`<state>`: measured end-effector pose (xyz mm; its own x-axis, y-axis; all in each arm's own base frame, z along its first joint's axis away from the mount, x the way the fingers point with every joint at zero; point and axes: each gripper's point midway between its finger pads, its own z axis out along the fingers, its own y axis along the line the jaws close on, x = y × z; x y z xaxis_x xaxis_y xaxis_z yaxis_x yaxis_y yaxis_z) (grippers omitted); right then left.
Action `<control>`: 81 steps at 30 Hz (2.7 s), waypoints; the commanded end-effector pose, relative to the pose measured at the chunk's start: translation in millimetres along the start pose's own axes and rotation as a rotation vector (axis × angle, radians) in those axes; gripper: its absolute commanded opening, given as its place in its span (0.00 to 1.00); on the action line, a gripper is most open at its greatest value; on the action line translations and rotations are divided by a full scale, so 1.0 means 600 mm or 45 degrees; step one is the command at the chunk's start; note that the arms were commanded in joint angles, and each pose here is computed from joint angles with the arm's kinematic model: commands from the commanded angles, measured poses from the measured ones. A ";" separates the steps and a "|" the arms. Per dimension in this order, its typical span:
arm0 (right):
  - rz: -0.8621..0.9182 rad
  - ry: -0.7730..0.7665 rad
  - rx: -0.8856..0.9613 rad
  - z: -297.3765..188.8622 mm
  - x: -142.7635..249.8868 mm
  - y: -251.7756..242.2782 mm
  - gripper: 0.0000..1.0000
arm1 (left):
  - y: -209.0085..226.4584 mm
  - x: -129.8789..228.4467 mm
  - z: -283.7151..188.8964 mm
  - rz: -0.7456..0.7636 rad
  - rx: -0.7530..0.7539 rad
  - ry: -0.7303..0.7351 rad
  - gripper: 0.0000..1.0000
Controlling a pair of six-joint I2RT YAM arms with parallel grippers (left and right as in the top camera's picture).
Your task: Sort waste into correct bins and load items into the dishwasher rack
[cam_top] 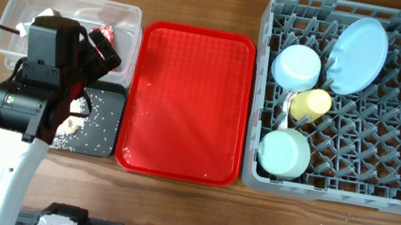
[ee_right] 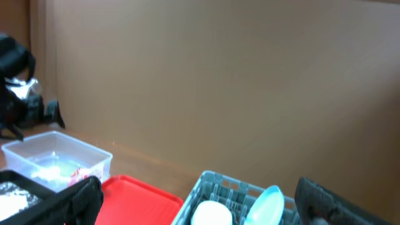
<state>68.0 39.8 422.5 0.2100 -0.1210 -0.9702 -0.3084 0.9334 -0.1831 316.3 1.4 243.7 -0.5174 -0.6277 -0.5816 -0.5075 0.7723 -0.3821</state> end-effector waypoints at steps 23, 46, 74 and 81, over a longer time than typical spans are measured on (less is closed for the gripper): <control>-0.092 -0.246 -0.172 0.205 0.297 0.065 1.00 | -0.006 -0.008 -0.005 0.009 0.017 -0.015 1.00; -0.119 0.119 -0.231 0.210 0.433 0.083 1.00 | -0.006 -0.008 -0.005 0.009 0.017 -0.015 1.00; -0.120 0.120 -0.231 0.210 0.434 0.083 1.00 | -0.006 -0.011 -0.025 0.004 0.049 -0.047 1.00; -0.120 0.120 -0.231 0.210 0.434 0.083 1.00 | 0.007 -0.018 -0.122 -0.030 0.202 -0.217 1.00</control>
<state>225.5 96.2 178.4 0.1407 -0.2370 -0.9613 -0.4522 0.8483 -0.2753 293.9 3.2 277.7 -0.4402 -0.6337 -0.6361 -0.4547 0.7682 -0.4507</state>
